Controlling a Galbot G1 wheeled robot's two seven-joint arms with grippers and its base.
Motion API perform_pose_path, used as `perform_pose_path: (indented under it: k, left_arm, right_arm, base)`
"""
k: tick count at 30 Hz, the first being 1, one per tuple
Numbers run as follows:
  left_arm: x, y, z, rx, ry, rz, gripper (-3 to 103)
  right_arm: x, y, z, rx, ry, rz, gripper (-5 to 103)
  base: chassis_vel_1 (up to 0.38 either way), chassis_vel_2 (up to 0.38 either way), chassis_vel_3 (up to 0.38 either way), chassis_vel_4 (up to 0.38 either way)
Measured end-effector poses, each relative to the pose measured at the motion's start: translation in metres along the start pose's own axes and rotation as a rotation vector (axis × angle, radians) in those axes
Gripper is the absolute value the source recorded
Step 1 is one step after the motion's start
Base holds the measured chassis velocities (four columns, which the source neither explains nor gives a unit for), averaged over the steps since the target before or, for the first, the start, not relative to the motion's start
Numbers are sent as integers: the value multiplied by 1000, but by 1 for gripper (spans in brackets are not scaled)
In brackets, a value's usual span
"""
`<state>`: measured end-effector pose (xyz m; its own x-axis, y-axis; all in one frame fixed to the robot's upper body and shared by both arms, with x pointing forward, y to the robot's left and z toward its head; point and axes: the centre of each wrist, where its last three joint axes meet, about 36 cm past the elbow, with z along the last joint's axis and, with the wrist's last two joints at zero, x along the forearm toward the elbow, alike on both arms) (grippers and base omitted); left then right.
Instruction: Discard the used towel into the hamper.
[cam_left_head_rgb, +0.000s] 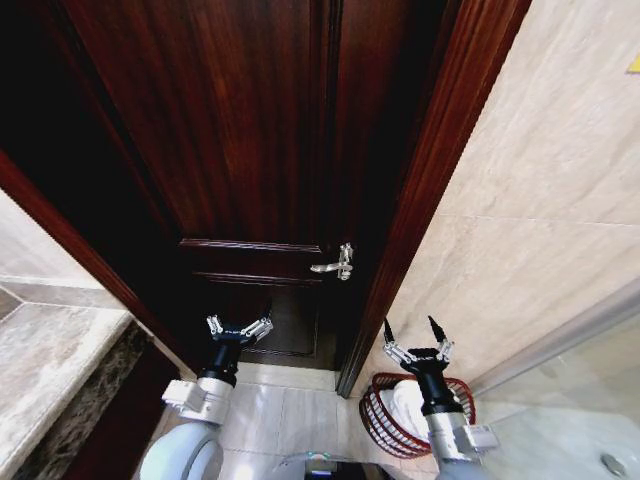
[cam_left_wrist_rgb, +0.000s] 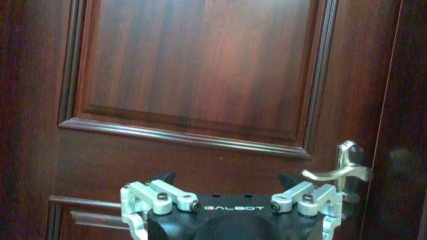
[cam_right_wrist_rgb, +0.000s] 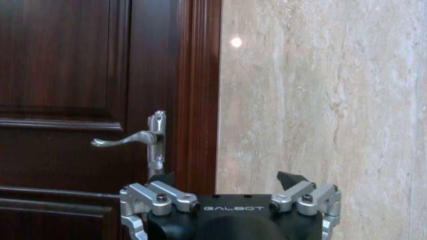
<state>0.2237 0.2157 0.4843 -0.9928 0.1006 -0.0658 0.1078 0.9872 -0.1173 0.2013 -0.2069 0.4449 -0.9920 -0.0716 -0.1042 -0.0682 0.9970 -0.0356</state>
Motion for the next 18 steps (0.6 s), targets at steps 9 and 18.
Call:
perform_pose_path:
  k: [9,18]
  left_arm:
    - [0,0,0,0,0,0,100]
    - [0,0,0,0,0,0,100]
  right_arm:
    - [0,0,0,0,0,0,100]
    - [0,0,0,0,0,0,100]
  base:
    - [7,-3,-7,7]
    - [120,-140,-128,119]
